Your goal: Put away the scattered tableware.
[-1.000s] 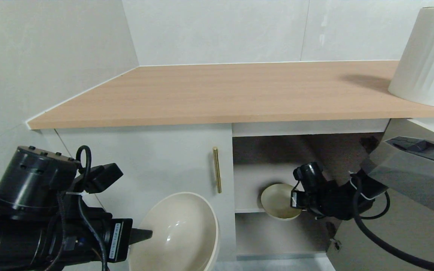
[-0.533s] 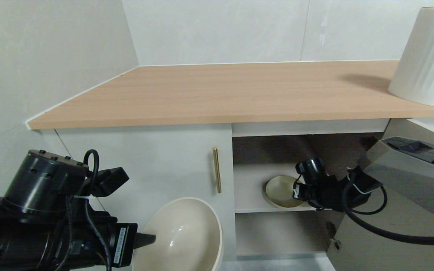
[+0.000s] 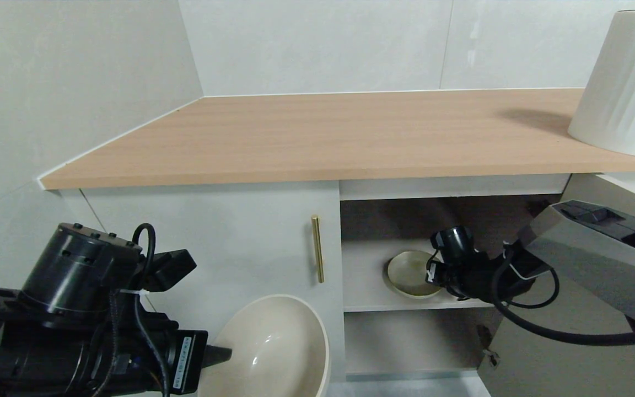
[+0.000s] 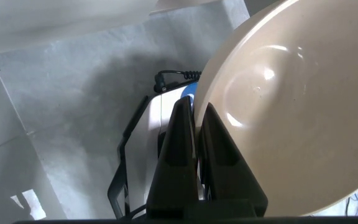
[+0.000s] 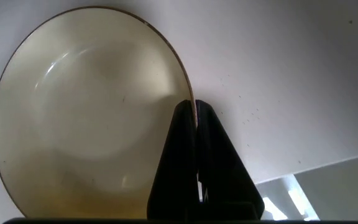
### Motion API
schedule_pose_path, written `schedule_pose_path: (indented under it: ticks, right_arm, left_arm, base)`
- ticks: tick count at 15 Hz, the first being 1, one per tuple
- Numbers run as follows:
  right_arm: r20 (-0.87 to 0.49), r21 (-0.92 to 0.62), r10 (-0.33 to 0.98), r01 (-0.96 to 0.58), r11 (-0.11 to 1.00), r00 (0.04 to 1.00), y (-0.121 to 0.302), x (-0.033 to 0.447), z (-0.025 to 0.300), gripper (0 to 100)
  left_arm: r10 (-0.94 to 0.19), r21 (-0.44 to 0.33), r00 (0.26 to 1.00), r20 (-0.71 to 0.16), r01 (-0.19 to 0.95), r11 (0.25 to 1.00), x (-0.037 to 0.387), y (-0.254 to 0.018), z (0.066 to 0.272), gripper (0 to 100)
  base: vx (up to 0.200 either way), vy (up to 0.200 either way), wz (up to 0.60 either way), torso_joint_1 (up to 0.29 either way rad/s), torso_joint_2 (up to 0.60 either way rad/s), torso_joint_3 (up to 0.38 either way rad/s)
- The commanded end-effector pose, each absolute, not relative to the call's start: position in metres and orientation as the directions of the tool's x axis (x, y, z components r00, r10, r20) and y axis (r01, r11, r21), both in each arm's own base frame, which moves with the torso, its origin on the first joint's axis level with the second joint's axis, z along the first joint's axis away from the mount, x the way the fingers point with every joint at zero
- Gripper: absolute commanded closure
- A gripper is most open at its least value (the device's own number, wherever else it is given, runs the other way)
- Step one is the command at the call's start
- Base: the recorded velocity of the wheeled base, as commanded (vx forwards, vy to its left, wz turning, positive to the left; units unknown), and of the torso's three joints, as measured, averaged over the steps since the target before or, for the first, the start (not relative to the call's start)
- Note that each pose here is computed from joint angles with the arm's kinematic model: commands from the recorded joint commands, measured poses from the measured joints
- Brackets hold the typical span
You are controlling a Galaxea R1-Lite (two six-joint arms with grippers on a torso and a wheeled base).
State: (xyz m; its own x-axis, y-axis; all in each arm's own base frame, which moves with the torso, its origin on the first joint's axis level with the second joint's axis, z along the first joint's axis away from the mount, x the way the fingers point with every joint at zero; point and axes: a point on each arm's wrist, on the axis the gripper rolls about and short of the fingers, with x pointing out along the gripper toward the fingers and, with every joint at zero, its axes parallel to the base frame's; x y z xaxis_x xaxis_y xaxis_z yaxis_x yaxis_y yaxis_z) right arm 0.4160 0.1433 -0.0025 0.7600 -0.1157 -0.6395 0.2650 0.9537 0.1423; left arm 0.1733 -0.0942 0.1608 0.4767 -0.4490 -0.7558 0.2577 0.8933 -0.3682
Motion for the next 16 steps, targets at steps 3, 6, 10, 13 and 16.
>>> schedule_pose_path:
  ticks: [3, 6, 10, 13, 16]
  right_arm:
    - [-0.632, 0.147, -0.114, 0.263, 0.953, 0.766, 0.144, 0.42, -0.002, 100]
    - [-0.628, 0.151, -0.113, 0.263, 0.953, 0.77, 0.144, 0.42, 0.0, 0]
    - [-0.616, 0.162, -0.095, 0.244, 0.956, 0.782, 0.147, 0.409, 0.02, 0]
    - [-0.645, 0.119, 0.017, 0.079, 0.99, 0.764, 0.182, 0.357, 0.046, 0]
    - [-0.668, 0.122, 0.17, -0.119, 0.985, 0.725, 0.201, 0.311, 0.065, 0]
  left_arm:
    - [-0.445, -0.366, 0.469, -0.763, 0.253, 0.895, 0.175, -0.095, 0.158, 100]
    - [-0.442, -0.365, 0.463, -0.768, 0.251, 0.897, 0.176, -0.096, 0.157, 100]
    - [-0.437, -0.407, 0.458, -0.774, 0.169, 0.898, 0.19, -0.104, 0.144, 100]
    - [-0.357, -0.375, 0.447, -0.82, 0.051, 0.926, 0.201, -0.12, 0.124, 100]
    - [-0.171, -0.196, 0.44, -0.881, -0.011, 0.981, 0.208, -0.138, 0.092, 100]
  base:
    - [0.0, 0.0, 0.0, 0.0, 0.0, 0.0]
    - [0.0, 0.0, 0.0, 0.0, 0.0, 0.0]
    - [0.0, 0.0, 0.0, 0.0, 0.0, 0.0]
    - [0.0, 0.0, 0.0, 0.0, 0.0, 0.0]
    - [0.0, 0.0, 0.0, 0.0, 0.0, 0.0]
